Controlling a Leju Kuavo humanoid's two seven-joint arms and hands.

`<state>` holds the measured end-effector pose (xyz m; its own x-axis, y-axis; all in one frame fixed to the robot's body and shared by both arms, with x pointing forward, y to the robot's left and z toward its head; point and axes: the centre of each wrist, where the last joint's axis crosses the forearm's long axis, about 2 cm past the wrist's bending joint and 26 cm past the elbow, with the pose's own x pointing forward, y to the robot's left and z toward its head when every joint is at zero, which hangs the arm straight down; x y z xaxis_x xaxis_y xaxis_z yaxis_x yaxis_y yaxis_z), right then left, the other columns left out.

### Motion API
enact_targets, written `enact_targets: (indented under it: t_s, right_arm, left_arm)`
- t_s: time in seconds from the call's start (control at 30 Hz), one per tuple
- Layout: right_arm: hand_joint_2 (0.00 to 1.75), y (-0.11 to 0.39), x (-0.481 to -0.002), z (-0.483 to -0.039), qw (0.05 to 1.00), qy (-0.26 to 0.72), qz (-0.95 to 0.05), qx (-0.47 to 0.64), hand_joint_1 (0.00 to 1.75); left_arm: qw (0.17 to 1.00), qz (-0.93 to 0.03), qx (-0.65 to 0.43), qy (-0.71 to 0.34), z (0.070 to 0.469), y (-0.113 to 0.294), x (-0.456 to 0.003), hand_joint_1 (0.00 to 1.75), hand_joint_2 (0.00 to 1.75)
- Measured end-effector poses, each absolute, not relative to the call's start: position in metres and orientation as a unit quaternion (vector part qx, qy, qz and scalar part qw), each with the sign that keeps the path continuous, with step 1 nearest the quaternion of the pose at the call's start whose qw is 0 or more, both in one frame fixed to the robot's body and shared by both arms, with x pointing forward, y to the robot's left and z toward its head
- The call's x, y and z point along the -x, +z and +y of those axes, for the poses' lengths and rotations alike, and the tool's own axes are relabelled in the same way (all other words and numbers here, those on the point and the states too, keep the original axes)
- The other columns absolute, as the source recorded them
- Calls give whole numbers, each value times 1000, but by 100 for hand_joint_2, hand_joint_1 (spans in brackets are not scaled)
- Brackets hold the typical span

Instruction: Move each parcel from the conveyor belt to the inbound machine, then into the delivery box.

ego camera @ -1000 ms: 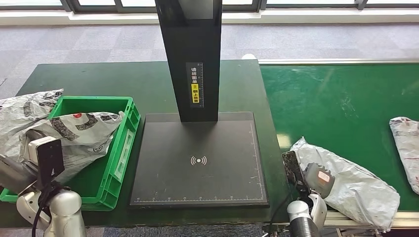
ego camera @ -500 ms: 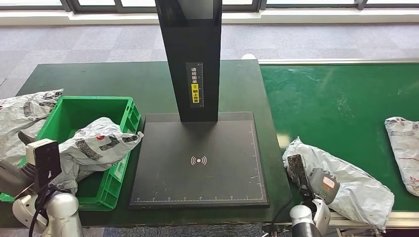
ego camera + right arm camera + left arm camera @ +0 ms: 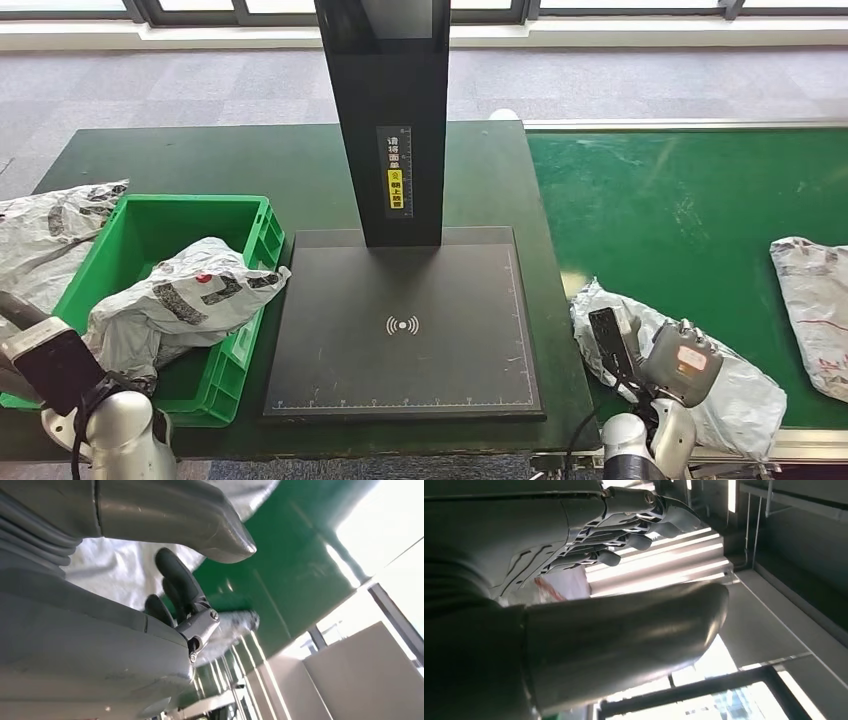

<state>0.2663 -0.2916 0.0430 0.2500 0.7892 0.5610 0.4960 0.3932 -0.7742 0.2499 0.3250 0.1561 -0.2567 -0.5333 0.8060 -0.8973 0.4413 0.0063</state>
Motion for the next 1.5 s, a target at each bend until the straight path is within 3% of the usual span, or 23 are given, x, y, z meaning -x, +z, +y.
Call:
enact_targets:
  t_s: [0.33,0.47,0.73,1.03,1.27,1.4,1.5]
  right_arm:
    - [0,81,-290,-301,490,155,-637,574,0]
    - [0,98,-315,-299,489,174,-615,594,0]
    - [0,77,-359,-281,668,189,-476,540,0]
    - [0,42,-346,-286,737,246,-416,473,0]
    - [0,24,-328,-296,742,248,-431,450,0]
    - [175,18,-320,-299,740,240,-460,429,0]
    - [175,14,-315,-299,742,236,-464,423,0]
  left_arm:
    - [364,-887,-193,206,253,171,-277,0,175]
    - [357,-905,-136,189,235,179,-282,0,175]
    - [346,-912,-127,179,231,185,-279,0,175]
    - [342,-912,-138,181,233,186,-275,0,175]
    - [343,-910,-146,179,231,186,-273,0,175]
    - [343,-911,-146,179,231,186,-273,0,175]
    - [343,-911,-146,179,231,186,-273,0,175]
